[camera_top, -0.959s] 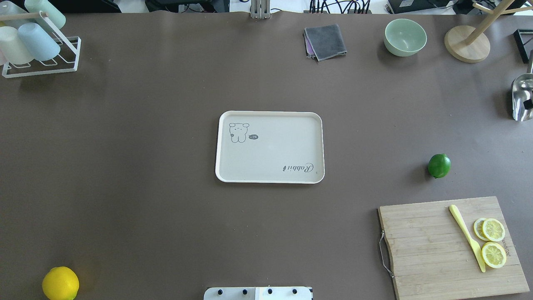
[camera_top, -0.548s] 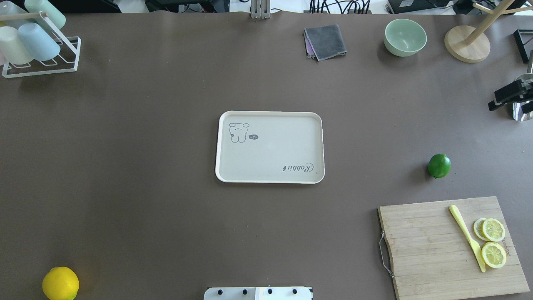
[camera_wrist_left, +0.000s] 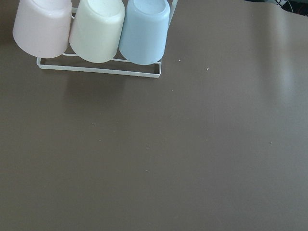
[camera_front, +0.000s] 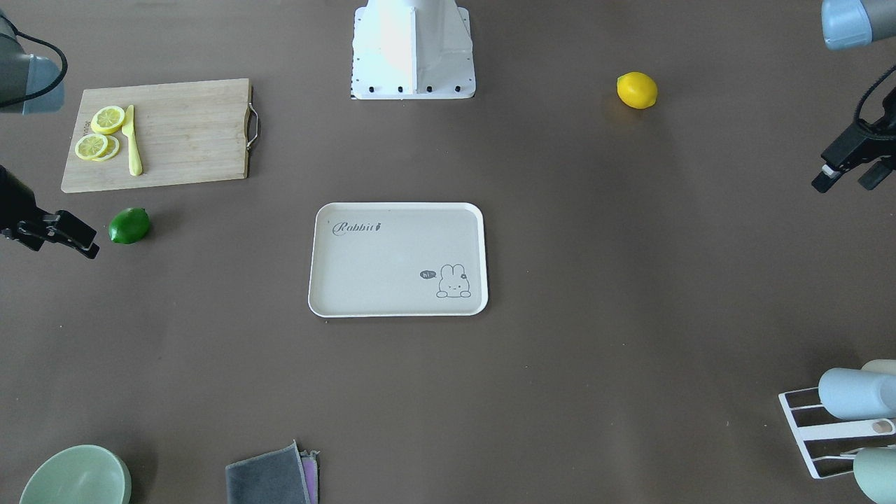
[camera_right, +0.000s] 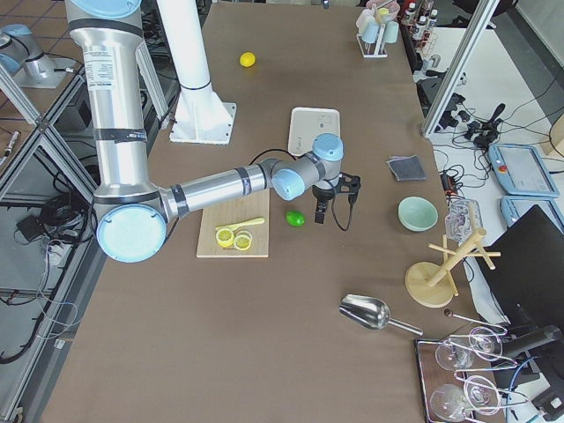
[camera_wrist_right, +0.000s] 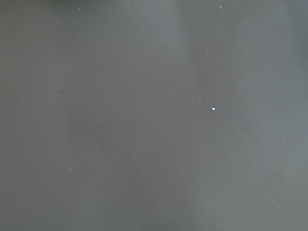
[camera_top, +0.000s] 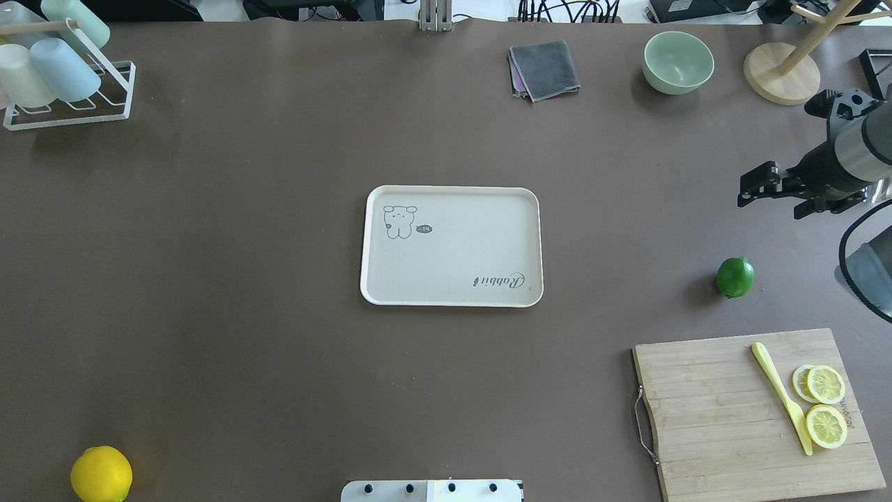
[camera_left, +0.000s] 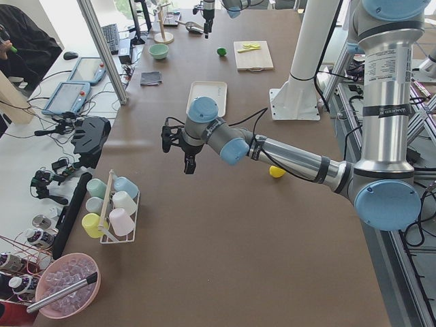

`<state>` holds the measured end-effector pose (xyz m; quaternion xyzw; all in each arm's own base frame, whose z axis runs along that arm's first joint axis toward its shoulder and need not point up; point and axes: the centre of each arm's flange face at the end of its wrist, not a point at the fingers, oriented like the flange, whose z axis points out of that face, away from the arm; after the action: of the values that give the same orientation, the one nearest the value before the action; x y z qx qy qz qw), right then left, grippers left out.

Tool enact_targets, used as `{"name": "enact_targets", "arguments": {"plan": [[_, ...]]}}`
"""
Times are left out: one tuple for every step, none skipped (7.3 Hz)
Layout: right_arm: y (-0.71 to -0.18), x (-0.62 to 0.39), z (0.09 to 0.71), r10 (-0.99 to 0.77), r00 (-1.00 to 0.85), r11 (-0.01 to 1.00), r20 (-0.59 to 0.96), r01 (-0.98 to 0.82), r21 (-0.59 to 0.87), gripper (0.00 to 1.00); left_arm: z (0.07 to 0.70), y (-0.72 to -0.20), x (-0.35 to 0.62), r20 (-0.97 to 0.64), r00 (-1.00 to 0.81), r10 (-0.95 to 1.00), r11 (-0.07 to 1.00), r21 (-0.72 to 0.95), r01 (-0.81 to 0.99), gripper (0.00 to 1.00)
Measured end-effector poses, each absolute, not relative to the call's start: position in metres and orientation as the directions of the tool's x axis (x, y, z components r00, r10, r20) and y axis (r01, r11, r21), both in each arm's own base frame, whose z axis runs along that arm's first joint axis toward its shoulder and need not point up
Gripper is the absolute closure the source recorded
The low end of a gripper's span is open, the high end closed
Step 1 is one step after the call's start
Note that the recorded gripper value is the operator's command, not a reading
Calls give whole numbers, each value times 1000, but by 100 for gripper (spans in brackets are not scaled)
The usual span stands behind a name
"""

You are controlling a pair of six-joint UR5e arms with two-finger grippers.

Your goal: Place all lemons on tray

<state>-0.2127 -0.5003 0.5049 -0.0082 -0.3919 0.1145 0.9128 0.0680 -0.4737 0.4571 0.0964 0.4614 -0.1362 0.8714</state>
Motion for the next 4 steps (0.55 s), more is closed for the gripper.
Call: {"name": "enact_targets", "arguments": {"plan": [[-493,-229,506,228,674,971,703,-207,-116,0,453,-468,75,-831,531,-164,943,25,331,2],[-487,-241,508,236,679,970,695,-205,-130,0,449,-456,83,-827,532,-184,940,9,340,2],[-481,-249,511,237,685,971,689,-196,-139,0,445,-438,91,-820,534,-205,937,-6,350,2],[-474,-256,515,231,694,972,682,-184,-143,0,441,-423,96,-815,537,-216,935,-15,354,1]]}}
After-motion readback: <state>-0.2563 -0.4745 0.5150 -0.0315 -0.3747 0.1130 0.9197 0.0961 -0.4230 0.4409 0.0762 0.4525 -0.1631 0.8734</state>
